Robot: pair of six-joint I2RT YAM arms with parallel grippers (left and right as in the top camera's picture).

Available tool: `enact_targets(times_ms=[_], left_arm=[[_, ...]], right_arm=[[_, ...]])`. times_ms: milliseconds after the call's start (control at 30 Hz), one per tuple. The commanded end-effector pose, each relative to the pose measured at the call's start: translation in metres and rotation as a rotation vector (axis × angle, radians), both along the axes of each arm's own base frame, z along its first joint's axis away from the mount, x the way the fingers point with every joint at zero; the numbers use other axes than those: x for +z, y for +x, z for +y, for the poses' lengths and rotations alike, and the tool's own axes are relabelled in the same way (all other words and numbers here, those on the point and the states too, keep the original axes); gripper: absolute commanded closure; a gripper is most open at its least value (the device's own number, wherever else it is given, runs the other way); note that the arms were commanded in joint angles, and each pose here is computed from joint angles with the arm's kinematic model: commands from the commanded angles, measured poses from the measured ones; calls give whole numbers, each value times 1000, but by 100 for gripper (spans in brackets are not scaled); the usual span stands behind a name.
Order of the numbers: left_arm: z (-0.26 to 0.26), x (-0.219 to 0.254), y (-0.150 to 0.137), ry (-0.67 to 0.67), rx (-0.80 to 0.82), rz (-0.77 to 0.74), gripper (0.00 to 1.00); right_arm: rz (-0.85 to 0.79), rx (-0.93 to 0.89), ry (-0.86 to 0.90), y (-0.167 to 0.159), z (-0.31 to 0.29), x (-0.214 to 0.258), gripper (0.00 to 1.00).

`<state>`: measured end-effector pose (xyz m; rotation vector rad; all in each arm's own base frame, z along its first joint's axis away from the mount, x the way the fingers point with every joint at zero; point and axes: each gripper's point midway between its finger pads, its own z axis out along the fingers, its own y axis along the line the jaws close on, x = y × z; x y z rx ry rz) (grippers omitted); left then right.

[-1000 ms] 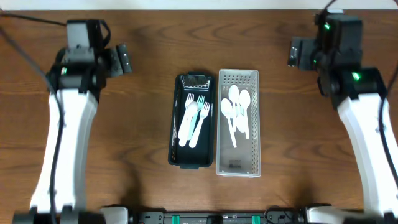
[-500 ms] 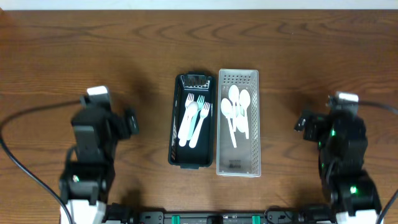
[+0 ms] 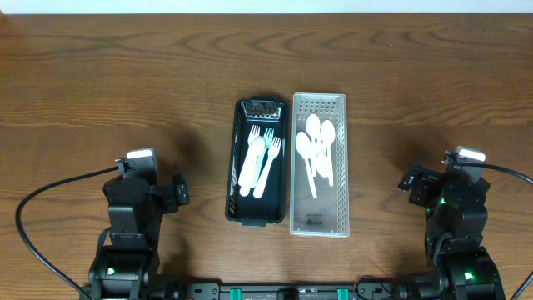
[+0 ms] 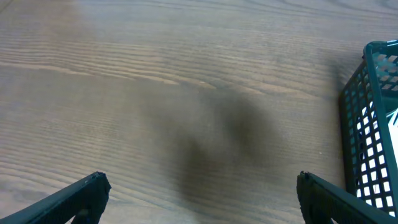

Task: Pack container

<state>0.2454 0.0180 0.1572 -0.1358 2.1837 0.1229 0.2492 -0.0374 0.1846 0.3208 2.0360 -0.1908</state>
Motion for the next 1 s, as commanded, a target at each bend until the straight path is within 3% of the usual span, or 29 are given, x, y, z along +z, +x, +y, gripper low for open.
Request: enact_targets(times_ms=[0,500,800,967], left_arm=[[1,1,1,19,-6,3,2],[1,1,1,18,-7,3,2],[1,0,0,19,-6,3,2],[1,0,0,18,-7,3,2]], right_arm=[[18,-18,3,-4,-2,-6,1],[121,-24,-5,-28,-5,-25,1],[-84,249,90,-53,38,-7,1],[-218,256,87,-36,40,-16,1]])
